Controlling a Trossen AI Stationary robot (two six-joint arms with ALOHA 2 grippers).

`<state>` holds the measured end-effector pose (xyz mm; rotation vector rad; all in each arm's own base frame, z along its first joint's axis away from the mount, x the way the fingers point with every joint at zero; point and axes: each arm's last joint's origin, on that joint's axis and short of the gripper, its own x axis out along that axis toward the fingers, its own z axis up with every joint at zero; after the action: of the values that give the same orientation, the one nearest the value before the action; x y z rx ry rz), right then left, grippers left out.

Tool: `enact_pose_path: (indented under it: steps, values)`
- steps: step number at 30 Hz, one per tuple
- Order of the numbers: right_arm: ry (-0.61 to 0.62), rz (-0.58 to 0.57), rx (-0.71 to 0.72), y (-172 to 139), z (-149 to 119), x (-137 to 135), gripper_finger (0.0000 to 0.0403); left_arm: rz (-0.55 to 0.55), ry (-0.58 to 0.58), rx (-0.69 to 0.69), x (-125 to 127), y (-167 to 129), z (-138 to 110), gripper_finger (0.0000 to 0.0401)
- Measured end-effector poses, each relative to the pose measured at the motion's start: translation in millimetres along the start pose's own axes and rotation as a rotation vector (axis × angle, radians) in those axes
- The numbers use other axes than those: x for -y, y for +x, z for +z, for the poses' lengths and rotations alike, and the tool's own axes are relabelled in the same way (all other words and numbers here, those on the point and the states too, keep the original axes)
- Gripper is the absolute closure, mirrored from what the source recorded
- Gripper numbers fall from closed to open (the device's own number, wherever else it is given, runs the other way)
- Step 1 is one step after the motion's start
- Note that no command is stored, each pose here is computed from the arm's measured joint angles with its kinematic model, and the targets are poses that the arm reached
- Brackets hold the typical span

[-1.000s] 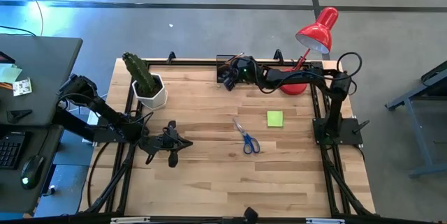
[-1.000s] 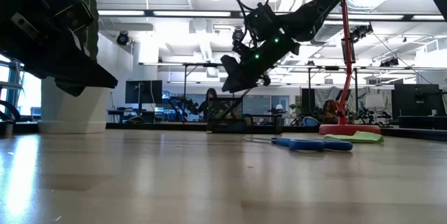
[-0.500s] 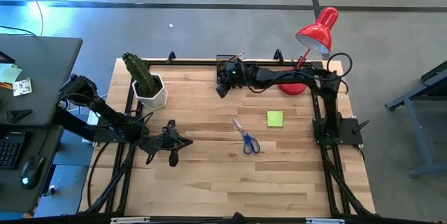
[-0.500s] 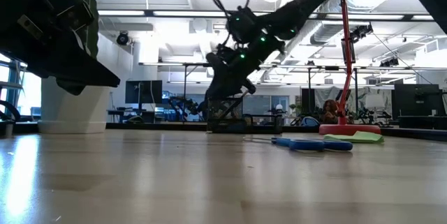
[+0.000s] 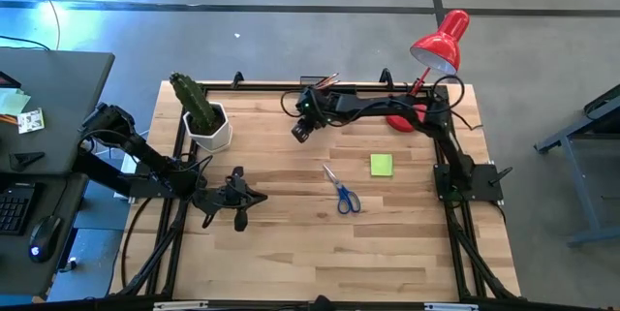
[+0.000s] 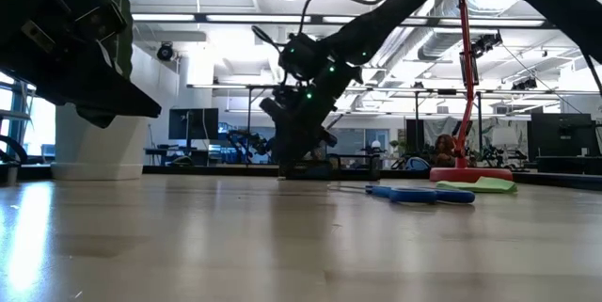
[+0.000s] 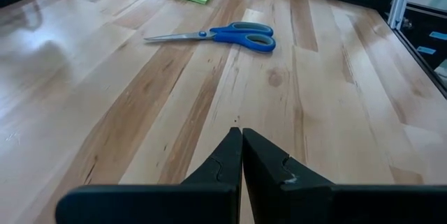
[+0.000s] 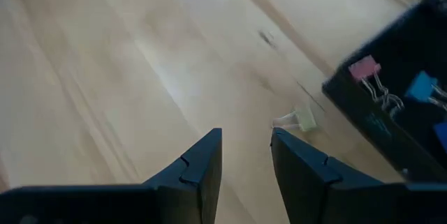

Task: Pick and place office supplies into organizer
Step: Put the yellow binder clip into the bottom left section of the desk organizer

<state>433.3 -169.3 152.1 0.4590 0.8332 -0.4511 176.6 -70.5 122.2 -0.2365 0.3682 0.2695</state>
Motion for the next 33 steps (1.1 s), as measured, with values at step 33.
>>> enact_pose_path:
  steps: [33]
  values:
    - [0.095,0.020,0.038,8.4,4.9,4.4,0.0284,0.024,0.013,0.019,-0.5,0.0,0.9,0.0398]
